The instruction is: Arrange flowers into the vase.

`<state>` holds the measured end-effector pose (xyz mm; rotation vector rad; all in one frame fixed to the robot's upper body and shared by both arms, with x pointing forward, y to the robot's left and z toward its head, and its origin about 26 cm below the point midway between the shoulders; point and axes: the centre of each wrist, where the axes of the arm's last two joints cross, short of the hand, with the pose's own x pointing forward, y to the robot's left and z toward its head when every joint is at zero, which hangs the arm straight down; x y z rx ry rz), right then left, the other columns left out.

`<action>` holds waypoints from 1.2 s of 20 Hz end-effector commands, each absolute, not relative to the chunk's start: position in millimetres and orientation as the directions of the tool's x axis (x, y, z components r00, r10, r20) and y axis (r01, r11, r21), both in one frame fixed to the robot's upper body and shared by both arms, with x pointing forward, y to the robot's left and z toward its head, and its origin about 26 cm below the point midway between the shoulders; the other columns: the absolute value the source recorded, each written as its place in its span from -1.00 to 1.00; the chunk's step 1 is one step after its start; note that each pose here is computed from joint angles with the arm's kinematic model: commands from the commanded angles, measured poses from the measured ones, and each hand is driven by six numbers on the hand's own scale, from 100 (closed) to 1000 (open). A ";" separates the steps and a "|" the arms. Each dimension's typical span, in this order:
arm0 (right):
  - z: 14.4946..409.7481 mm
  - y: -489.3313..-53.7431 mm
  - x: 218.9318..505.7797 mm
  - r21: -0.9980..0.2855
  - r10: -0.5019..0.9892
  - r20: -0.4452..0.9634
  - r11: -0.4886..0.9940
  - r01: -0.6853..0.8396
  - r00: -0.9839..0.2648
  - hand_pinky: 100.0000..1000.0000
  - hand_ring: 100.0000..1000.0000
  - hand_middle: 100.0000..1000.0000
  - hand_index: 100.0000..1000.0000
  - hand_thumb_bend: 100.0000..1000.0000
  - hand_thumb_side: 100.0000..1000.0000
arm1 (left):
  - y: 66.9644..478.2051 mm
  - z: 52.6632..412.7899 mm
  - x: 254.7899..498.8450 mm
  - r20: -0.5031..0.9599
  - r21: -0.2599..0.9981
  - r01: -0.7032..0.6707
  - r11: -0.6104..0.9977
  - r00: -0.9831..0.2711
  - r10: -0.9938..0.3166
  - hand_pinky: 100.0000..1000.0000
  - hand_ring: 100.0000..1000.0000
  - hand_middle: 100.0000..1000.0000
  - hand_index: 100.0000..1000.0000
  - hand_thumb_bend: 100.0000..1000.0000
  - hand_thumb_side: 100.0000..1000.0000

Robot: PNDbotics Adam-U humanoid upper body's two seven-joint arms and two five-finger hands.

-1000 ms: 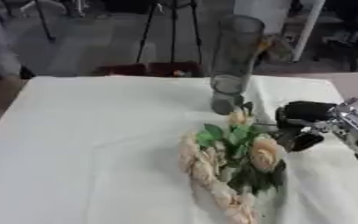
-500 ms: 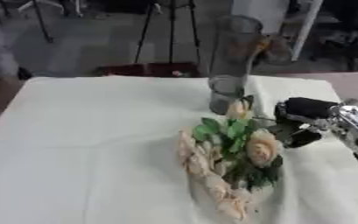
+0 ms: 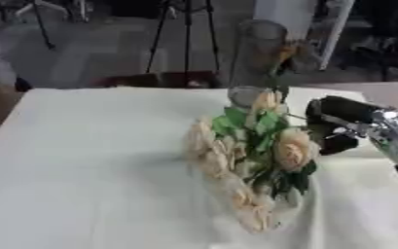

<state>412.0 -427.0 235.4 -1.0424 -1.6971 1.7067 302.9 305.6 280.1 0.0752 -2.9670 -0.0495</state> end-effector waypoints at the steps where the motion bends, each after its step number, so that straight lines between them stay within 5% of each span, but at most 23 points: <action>1: 271.4 -433.7 399.8 -0.965 0.808 -0.216 -0.090 0.247 -0.548 -0.91 -1.00 -1.00 -1.00 -0.78 0.13 | 309.0 288.7 298.4 0.141 0.050 -0.063 0.997 -0.988 -0.069 0.58 0.86 0.88 0.94 -1.00 1.00; 12: 291.9 -428.2 389.3 -0.951 0.822 -0.173 0.002 0.308 -0.542 -0.95 -1.00 -1.00 -1.00 -0.65 0.10 | 308.9 288.8 298.5 0.141 0.050 -0.061 0.997 -0.988 -0.068 0.58 0.86 0.88 0.94 -1.00 1.00; 24: 322.1 -400.9 381.3 -0.850 0.830 -0.024 0.276 0.448 -0.558 -1.00 -1.00 -1.00 -1.00 -0.35 0.02 | 308.8 288.7 298.5 0.140 0.052 -0.061 0.997 -0.988 -0.067 0.57 0.86 0.88 0.94 -1.00 1.00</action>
